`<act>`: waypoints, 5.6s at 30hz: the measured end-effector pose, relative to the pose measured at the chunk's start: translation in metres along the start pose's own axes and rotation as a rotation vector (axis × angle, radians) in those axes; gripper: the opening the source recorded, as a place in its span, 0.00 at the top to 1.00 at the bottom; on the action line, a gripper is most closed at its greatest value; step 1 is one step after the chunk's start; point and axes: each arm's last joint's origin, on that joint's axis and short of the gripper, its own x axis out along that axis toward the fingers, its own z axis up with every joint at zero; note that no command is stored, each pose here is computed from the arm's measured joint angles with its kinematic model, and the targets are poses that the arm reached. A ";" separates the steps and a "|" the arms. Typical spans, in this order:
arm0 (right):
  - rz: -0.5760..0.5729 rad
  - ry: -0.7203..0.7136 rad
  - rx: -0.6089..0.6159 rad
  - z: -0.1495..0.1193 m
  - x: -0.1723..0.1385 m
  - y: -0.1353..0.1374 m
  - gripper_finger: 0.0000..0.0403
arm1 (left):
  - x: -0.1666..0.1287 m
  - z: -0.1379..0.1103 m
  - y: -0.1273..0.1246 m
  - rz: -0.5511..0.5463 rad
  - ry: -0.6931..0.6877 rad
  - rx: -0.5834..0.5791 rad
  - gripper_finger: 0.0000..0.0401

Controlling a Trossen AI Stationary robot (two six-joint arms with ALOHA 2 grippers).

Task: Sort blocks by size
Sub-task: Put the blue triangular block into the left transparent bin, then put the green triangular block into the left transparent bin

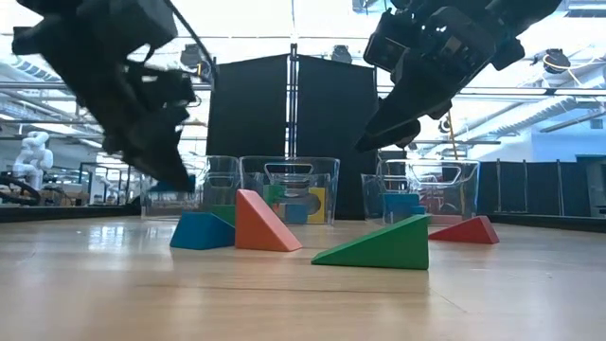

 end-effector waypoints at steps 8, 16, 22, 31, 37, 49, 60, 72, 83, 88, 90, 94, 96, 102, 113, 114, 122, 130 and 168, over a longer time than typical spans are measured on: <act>-0.001 0.007 0.000 -0.001 0.000 0.000 0.49 | -0.024 0.025 0.018 -0.055 -0.085 -0.031 0.66; -0.002 0.011 0.000 -0.001 0.000 0.000 0.49 | -0.040 0.050 0.044 -0.069 -0.139 -0.038 0.66; -0.003 0.018 -0.010 -0.002 0.000 0.000 0.49 | -0.038 0.075 0.062 -0.071 -0.145 -0.022 0.66; -0.005 0.029 -0.013 -0.003 0.000 0.000 0.49 | -0.026 0.098 0.096 -0.035 -0.121 -0.032 0.65; -0.006 0.030 -0.020 -0.003 0.000 0.000 0.49 | -0.023 0.114 0.122 -0.001 -0.133 -0.064 0.65; -0.005 0.031 -0.039 -0.003 0.000 0.000 0.49 | 0.011 0.123 0.163 0.074 -0.077 -0.118 0.65; -0.007 0.030 -0.039 -0.003 0.000 -0.001 0.49 | 0.066 0.122 0.185 0.038 -0.010 -0.168 0.65; -0.007 0.030 -0.039 -0.003 0.000 -0.001 0.49 | 0.092 0.111 0.194 0.079 0.073 -0.159 0.63; -0.006 0.032 -0.039 -0.003 0.000 -0.001 0.49 | 0.090 0.114 0.194 0.085 0.044 -0.152 0.33; -0.008 0.040 -0.038 -0.004 0.000 -0.001 0.49 | 0.069 0.125 0.189 0.066 -0.040 -0.103 0.30; -0.008 0.040 -0.038 -0.004 0.000 -0.001 0.49 | 0.055 0.131 0.187 0.056 -0.097 -0.097 0.30; -0.008 0.040 -0.042 -0.004 0.000 -0.001 0.49 | 0.026 0.139 0.180 0.029 -0.193 -0.081 0.30; -0.009 0.049 -0.039 -0.005 0.000 -0.001 0.49 | 0.012 0.140 0.173 0.005 -0.225 -0.063 0.30; -0.039 0.089 -0.020 -0.012 0.007 -0.002 0.49 | -0.021 0.135 0.131 -0.143 -0.284 0.060 0.30; -0.224 0.034 -0.057 -0.010 0.005 -0.001 0.49 | -0.058 0.101 0.041 -0.320 -0.324 0.242 0.30; -0.222 0.028 -0.057 -0.009 0.005 -0.001 0.49 | -0.060 0.096 0.034 -0.344 -0.315 0.257 0.30; -0.206 -0.043 -0.044 -0.002 0.005 0.002 0.49 | -0.042 0.054 -0.003 -0.340 -0.229 0.296 0.30; -0.201 -0.058 -0.037 -0.001 0.005 0.002 0.49 | -0.005 0.029 -0.017 -0.191 -0.155 0.322 0.30; -0.201 -0.049 -0.041 -0.001 0.005 0.002 0.49 | 0.070 0.013 -0.013 -0.105 0.013 0.344 0.80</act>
